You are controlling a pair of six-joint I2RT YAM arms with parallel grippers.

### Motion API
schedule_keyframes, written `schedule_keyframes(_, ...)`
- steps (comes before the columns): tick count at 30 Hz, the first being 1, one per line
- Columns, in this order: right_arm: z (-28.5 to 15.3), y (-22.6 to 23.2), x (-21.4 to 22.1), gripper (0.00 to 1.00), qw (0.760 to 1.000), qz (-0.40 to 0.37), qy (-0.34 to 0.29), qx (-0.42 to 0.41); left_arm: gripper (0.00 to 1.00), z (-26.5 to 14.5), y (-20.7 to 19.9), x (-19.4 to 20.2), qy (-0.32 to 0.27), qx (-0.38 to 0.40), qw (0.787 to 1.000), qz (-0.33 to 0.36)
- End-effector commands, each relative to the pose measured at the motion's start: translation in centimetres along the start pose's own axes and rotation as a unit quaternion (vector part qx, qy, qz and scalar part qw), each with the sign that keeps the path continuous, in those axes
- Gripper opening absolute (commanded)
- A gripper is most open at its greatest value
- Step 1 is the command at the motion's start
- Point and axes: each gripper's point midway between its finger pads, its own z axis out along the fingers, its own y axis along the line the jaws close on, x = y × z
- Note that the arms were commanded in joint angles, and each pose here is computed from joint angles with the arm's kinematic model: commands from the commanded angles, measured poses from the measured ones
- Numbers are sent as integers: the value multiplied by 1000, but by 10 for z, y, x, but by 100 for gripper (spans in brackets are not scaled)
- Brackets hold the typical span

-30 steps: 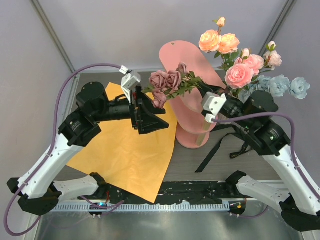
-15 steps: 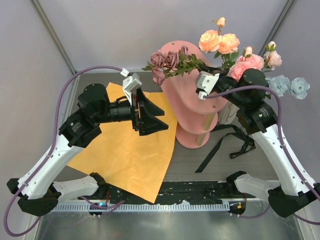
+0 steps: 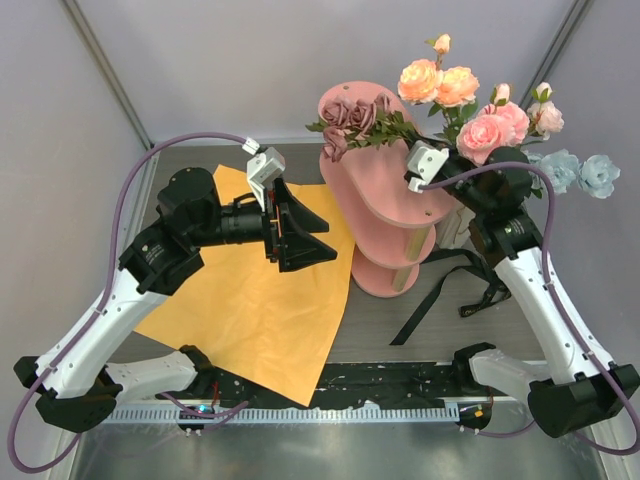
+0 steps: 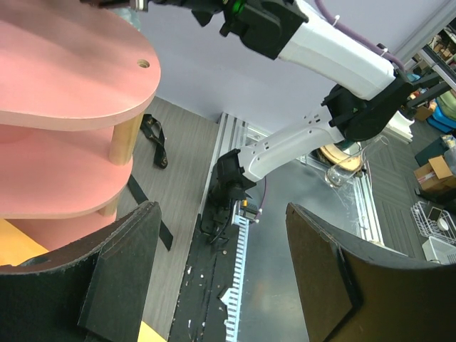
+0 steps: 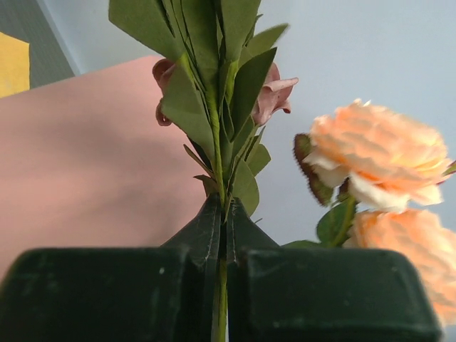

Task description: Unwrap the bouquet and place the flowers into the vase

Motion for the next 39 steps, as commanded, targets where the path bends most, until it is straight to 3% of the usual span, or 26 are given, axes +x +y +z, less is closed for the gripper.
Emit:
schedule_keyframes(1,-11,-16,-11,1,998,-7,-38,57,75,-2,-1,-3,-5,0,1000,14)
schedule_keyframes(7,-12,-21,-2,1,997,-2,-31,69,75,-1,1,-2,-2,-1,1000,13)
schedule_keyframes(16,-30,-24,17,1,990,76,-15,118,75,1,2,0,-3,2,1000,8)
schedule_keyframes(28,-63,-29,49,1,957,182,11,225,75,7,3,2,-1,15,1000,-1)
schedule_keyframes(39,-78,-37,73,1,936,192,54,289,75,6,1,1,-3,16,1000,-3)
